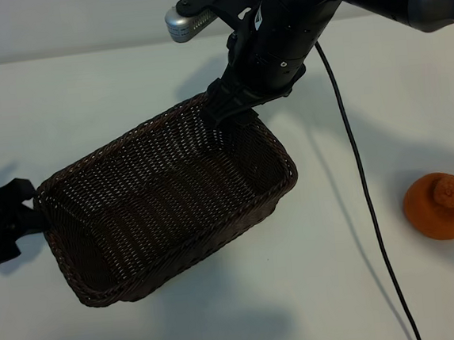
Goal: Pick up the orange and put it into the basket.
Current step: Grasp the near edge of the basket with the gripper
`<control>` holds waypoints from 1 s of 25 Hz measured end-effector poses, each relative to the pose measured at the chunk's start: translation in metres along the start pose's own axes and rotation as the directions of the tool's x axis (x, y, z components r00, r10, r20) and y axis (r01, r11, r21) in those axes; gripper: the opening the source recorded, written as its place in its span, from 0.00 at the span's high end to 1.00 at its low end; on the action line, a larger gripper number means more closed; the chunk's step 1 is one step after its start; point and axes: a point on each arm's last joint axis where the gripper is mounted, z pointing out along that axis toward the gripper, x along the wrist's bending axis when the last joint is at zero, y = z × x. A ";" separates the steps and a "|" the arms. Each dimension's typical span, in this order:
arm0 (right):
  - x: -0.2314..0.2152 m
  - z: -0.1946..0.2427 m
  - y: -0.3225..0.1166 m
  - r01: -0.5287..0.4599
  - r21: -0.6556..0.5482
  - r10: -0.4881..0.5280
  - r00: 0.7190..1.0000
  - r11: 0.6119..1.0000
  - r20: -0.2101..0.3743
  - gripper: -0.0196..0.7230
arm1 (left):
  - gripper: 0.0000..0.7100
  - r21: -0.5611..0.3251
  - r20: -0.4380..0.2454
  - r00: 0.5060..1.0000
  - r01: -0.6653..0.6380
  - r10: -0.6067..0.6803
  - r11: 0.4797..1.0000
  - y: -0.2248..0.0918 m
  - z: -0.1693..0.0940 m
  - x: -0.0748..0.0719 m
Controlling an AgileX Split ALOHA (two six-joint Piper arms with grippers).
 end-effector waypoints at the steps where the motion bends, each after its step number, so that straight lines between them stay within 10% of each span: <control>1: 0.000 0.000 0.000 0.000 0.000 0.000 1.000 1.000 0.000 0.17 | 0.26 0.006 0.004 1.000 -0.004 0.004 1.000 0.001 0.002 0.000; 25: 0.000 0.000 -0.001 0.008 0.009 -0.008 1.000 1.000 -0.001 0.17 | 0.26 0.106 0.038 0.998 -0.059 0.056 0.993 -0.001 0.077 -0.023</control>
